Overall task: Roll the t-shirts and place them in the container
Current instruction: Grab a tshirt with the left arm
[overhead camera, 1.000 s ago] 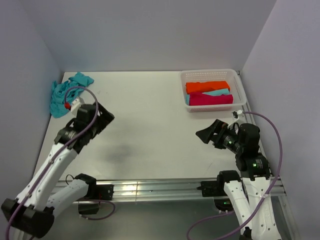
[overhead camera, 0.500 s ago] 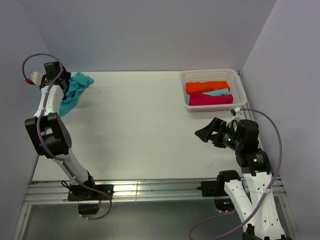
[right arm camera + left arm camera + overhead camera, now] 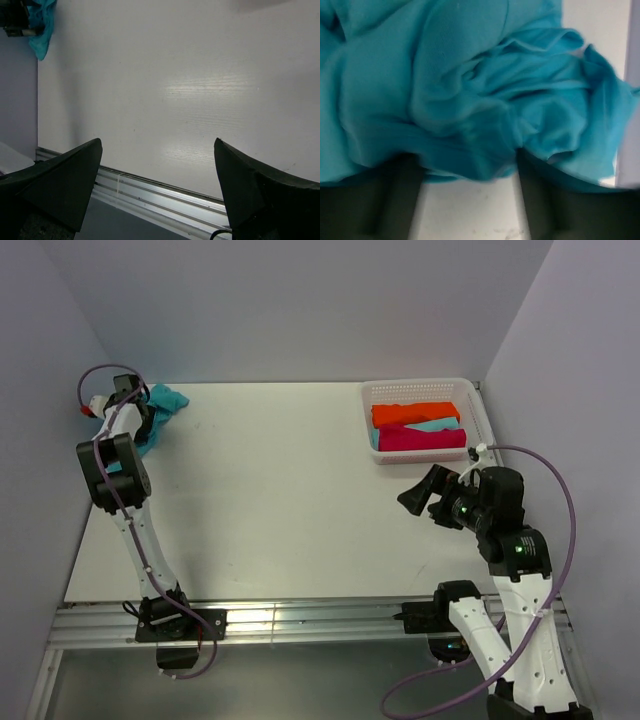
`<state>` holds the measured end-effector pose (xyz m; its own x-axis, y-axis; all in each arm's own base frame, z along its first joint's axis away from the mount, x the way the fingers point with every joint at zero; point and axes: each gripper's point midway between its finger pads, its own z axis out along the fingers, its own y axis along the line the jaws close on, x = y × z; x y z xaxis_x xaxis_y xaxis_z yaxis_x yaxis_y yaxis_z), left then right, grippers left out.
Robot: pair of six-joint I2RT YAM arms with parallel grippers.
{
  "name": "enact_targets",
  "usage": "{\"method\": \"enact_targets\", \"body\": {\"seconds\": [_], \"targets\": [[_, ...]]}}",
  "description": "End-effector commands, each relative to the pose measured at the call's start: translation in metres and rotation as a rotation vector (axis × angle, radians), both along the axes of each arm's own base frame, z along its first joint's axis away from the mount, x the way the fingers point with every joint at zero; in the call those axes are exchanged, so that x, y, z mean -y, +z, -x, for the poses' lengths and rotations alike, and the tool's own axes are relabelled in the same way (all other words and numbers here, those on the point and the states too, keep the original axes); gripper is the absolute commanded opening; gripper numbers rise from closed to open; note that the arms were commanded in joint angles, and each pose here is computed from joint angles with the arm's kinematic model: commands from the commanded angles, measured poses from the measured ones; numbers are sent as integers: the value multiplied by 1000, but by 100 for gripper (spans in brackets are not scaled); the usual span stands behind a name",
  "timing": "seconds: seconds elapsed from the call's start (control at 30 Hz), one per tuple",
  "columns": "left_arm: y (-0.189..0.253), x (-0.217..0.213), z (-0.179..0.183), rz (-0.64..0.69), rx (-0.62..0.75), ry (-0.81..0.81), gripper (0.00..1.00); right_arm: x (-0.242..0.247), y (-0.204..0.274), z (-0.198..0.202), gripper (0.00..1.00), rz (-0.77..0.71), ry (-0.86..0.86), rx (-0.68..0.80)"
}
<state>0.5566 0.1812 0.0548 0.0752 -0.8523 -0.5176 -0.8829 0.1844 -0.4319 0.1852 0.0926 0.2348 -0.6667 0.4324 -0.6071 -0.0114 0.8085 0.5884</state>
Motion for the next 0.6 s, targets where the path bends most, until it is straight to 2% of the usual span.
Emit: {"method": "enact_targets", "body": {"seconds": [0.0, 0.07, 0.1, 0.17, 0.23, 0.27, 0.3, 0.33, 0.37, 0.4, 0.43, 0.47, 0.5, 0.57], "targets": [[1, -3, -18, 27, 37, -34, 60, 6, 10, 0, 100, 35, -21, 17], [3, -4, -23, 22, 61, -55, 41, 6, 9, -3, 100, 33, -27, 17], [0, -4, -21, 21, 56, -61, 22, 6, 5, -4, 100, 28, -28, 9], [12, 2, -22, 22, 85, -99, 0, 8, -2, -12, 100, 33, -41, 8], [19, 17, -17, 31, 81, -157, 0, 13, -32, -22, 100, 57, -81, -82], [50, 22, -15, -40, 97, -218, 0, 21, -44, -29, 100, 89, -120, -109], [61, 31, -8, -85, 70, -250, 0, 19, -56, -32, 100, 85, -117, -159], [75, 67, -8, -130, 56, -315, 0, 22, -72, -39, 99, 116, -113, -222], [103, 82, 8, -193, 54, -339, 0, 22, -73, -50, 97, 121, -112, -209], [116, 125, 11, -202, 72, -424, 0, 21, -73, -57, 96, 123, -107, -198], [157, 145, 25, -209, 154, -456, 1, 22, -76, -65, 96, 133, -112, -204], [169, 169, 34, -190, 191, -509, 0, 24, -76, -74, 96, 141, -127, -192], [160, 195, 52, -164, 184, -563, 1, 26, -84, -84, 95, 161, -126, -229], [191, 215, 87, -128, 267, -602, 0, 27, -97, -92, 94, 181, -125, -282]]}}
